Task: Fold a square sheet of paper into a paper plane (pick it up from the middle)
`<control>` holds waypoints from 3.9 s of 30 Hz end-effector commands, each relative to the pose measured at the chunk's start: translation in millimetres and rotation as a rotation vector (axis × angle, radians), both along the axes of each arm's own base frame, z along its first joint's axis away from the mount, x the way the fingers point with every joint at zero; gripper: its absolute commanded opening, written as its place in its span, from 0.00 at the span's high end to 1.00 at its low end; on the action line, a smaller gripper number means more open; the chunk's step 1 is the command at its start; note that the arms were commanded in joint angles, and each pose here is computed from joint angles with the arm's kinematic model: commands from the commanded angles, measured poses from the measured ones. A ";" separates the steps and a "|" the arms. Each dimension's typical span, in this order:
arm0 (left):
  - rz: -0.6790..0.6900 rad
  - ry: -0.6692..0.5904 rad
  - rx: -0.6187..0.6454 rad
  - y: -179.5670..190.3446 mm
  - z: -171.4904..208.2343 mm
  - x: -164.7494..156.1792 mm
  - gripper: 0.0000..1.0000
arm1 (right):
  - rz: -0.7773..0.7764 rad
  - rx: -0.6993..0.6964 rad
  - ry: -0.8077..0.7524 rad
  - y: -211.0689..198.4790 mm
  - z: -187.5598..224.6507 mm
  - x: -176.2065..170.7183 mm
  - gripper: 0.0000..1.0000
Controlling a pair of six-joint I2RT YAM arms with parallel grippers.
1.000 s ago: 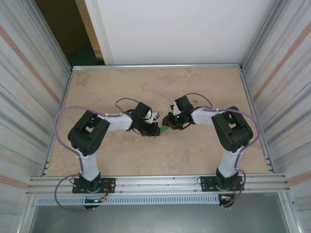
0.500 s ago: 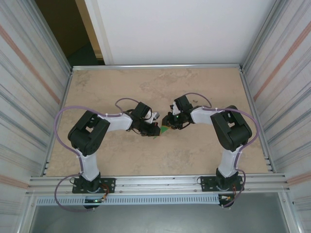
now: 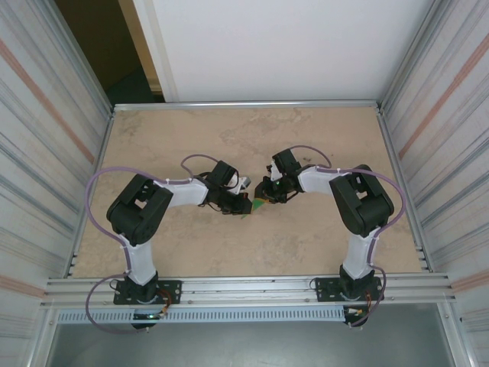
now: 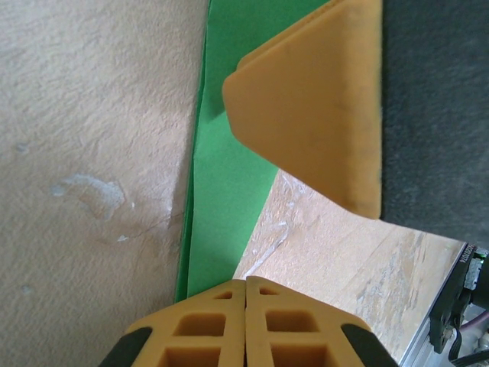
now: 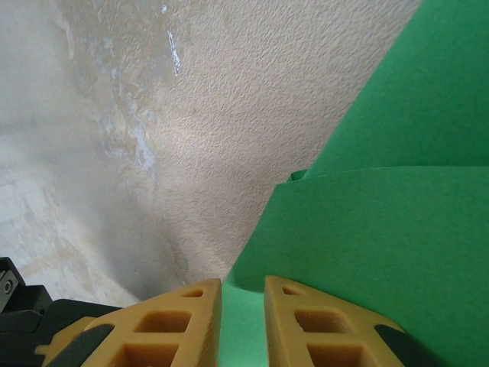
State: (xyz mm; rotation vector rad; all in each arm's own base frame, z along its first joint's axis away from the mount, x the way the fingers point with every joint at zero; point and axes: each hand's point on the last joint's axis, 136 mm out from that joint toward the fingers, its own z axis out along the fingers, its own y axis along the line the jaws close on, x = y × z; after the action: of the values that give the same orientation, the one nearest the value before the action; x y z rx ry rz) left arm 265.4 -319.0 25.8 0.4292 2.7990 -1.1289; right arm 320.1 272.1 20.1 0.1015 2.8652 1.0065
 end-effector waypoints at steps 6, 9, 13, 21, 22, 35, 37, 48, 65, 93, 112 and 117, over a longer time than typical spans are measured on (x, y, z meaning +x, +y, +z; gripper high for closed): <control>0.023 -0.056 -0.048 -3.7 26.1 12.2 0.91 | 0.013 -0.083 0.038 -8.5 -18.0 -7.3 0.80; 0.019 -0.037 -0.040 -4.7 19.2 12.2 0.91 | 0.012 -0.085 0.042 -8.9 -19.0 -7.3 0.80; 0.017 -0.006 -0.024 -4.7 8.8 10.4 0.92 | 0.013 -0.089 0.051 -9.0 -21.6 -8.0 0.81; 0.024 0.011 0.037 4.6 -7.3 7.8 0.92 | 0.018 -0.104 0.064 -9.8 -25.5 -10.5 0.81; 0.024 0.013 0.040 5.1 -8.8 7.4 0.92 | 0.018 -0.107 0.067 -10.3 -26.5 -11.1 0.81; 0.040 0.034 0.041 14.3 -18.9 4.4 0.93 | 0.025 -0.167 0.086 -19.2 -37.1 -14.9 0.82; 0.043 0.038 0.034 16.3 -20.3 2.8 0.94 | 0.027 -0.178 0.091 -21.1 -40.1 -15.9 0.82; 0.033 0.059 0.047 32.0 -26.1 -13.7 0.95 | 0.052 -0.247 0.136 -37.3 -58.5 -30.7 0.85; 0.062 -0.039 -0.027 51.5 38.2 -23.9 0.94 | 0.102 -0.188 0.114 -16.0 -44.5 -38.2 0.85; 0.107 0.042 0.092 28.8 -27.1 -10.2 1.00 | 0.054 -0.047 -0.064 0.5 29.4 2.2 0.85; 0.094 0.036 0.064 21.9 -16.7 -6.1 1.00 | 0.052 -0.163 -0.007 -28.0 -5.5 5.4 0.86; 0.098 0.026 0.060 20.1 -10.4 -2.5 1.00 | 0.036 -0.193 0.005 -36.3 -12.3 1.8 0.87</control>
State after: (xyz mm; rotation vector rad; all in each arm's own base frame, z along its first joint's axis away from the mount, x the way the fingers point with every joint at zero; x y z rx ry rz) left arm 264.3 -304.9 19.8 0.3182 2.7984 -1.0832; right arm 326.9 248.9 19.7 0.0396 2.9218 0.8096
